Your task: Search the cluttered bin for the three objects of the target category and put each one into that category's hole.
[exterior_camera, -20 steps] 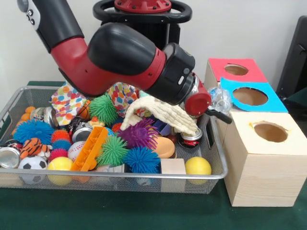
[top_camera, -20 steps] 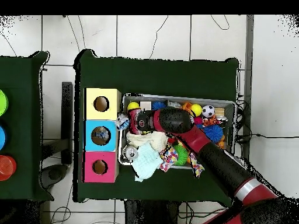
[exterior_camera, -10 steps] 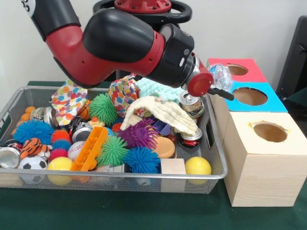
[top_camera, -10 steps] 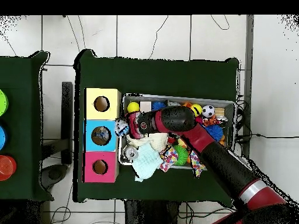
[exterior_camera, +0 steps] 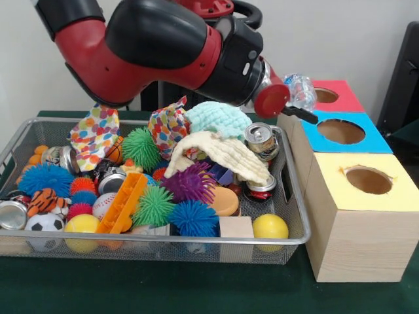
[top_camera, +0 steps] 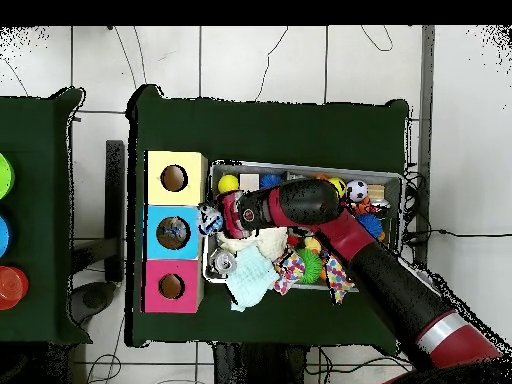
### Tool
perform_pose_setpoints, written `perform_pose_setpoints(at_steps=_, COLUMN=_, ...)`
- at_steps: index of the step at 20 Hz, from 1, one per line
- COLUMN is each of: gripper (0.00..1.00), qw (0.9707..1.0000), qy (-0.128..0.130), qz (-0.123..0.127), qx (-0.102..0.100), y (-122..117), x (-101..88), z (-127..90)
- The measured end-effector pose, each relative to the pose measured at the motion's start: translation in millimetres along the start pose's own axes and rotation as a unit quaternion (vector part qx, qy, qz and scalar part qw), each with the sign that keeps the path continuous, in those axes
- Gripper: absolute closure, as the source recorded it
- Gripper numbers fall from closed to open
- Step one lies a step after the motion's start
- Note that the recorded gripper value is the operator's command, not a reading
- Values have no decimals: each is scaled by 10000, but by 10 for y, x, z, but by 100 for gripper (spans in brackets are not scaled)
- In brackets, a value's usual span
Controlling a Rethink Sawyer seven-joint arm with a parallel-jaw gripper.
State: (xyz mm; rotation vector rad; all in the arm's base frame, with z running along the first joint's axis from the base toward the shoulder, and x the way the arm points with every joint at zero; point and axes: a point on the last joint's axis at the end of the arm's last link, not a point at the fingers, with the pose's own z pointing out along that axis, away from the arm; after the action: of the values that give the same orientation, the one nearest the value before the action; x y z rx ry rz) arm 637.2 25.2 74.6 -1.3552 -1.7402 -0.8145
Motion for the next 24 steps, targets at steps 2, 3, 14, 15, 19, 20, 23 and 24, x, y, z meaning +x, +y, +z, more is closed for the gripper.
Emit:
perform_pose_setpoints(at_steps=2, gripper=0, qw=10000, qy=-43, qz=-5, qx=34, y=-8, x=18, z=49)
perform_pose_setpoints(at_steps=3, gripper=0, qw=10000, qy=-67, qz=-7, qx=48, y=-12, x=26, z=77)
perform_pose_setpoints(at_steps=14, gripper=0, qw=9967, qy=-724, qz=-376, qx=-22, y=50, x=393, z=1097)
perform_pose_setpoints(at_steps=15, gripper=0, qw=9965, qy=-736, qz=-393, qx=-15, y=45, x=412, z=1148)
perform_pose_setpoints(at_steps=19, gripper=0, qw=9961, qy=-734, qz=-467, qx=110, y=-15, x=517, z=1372)
perform_pose_setpoints(at_steps=20, gripper=0, qw=9961, qy=-730, qz=-475, qx=129, y=-22, x=528, z=1391)
perform_pose_setpoints(at_steps=23, gripper=0, qw=9960, qy=-737, qz=-479, qx=155, y=-42, x=541, z=1398)
perform_pose_setpoints(at_steps=24, gripper=0, qw=9960, qy=-740, qz=-479, qx=155, y=-44, x=541, z=1395)
